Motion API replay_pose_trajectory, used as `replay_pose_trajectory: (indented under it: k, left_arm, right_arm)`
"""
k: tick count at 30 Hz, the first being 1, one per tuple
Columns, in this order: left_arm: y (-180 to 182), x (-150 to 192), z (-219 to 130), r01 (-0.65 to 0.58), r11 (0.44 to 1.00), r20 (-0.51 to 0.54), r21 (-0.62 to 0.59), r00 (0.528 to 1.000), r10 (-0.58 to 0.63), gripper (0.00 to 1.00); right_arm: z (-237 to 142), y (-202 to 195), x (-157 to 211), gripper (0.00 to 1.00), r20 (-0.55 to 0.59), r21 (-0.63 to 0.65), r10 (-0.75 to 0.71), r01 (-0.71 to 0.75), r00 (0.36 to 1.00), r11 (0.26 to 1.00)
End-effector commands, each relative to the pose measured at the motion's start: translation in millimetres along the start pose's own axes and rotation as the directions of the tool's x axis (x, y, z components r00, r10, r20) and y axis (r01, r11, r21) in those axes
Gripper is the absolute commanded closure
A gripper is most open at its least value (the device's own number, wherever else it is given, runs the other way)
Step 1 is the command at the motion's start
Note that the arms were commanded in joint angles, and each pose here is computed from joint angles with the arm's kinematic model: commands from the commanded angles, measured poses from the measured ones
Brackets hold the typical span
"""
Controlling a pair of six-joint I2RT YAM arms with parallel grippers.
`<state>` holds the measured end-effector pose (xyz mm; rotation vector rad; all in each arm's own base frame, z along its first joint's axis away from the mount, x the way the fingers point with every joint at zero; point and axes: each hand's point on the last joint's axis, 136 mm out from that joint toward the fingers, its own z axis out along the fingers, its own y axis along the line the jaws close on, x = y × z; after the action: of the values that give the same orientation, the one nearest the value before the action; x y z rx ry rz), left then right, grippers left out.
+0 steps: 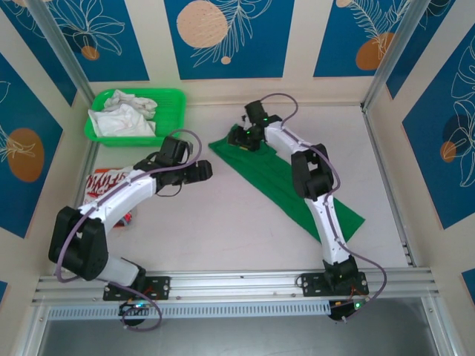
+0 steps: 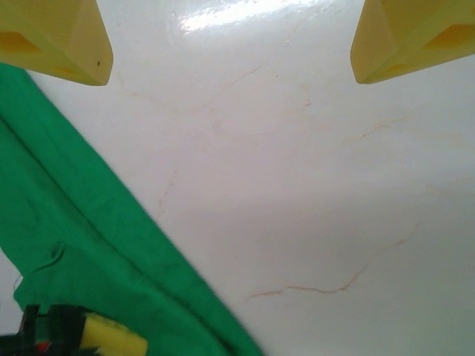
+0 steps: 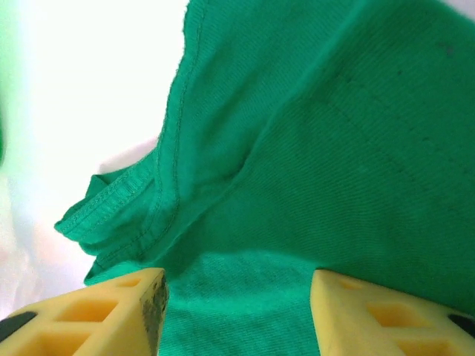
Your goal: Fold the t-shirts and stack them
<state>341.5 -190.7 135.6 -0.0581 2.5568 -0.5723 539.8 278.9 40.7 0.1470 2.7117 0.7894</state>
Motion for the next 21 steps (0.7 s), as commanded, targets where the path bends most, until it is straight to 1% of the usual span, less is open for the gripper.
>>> replay_pose_trajectory:
  k: [1, 5, 8, 12, 14, 17, 19, 21]
  left_arm:
    - [-25, 3, 11, -0.037, 0.996, -0.016, 0.077, 0.999, 0.038, 0.15]
    - [-41, 10, 19, -0.054, 0.991, -0.031, 0.119, 0.998, 0.058, 0.13]
    - [-51, 13, 21, -0.069, 0.988, -0.026, 0.141, 0.997, 0.074, 0.12]
    - [-60, 16, 22, -0.096, 0.983, -0.017, 0.158, 0.995, 0.1, 0.11]
    - [-65, 17, 23, -0.122, 0.979, -0.005, 0.163, 0.992, 0.125, 0.1]
    - [-70, 19, 23, -0.176, 0.974, 0.016, 0.143, 0.984, 0.176, 0.09]
    - [-74, 19, 21, -0.202, 0.969, 0.034, 0.139, 0.979, 0.199, 0.09]
    - [-77, 18, 18, -0.219, 0.965, 0.051, 0.144, 0.975, 0.214, 0.09]
  right_arm:
    - [-2, -64, -8, 0.43, -0.015, 0.122, 0.156, -0.153, 0.988, 0.981]
    - [-25, -106, -36, 0.4, 0.024, 0.16, 0.225, -0.226, 0.974, 0.961]
    - [-44, -127, -54, 0.39, 0.058, 0.173, 0.235, -0.241, 0.97, 0.955]
    - [-69, -146, -72, 0.37, 0.083, 0.173, 0.243, -0.254, 0.967, 0.952]
    - [-87, -144, -79, 0.35, 0.099, 0.163, 0.22, -0.234, 0.97, 0.959]
    - [-121, -129, -84, 0.31, 0.14, 0.149, 0.155, -0.176, 0.978, 0.973]
    - [-144, -121, -81, 0.27, 0.178, 0.145, 0.119, -0.146, 0.977, 0.979]
    - [-164, -118, -70, 0.24, 0.216, 0.154, 0.096, -0.131, 0.972, 0.979]
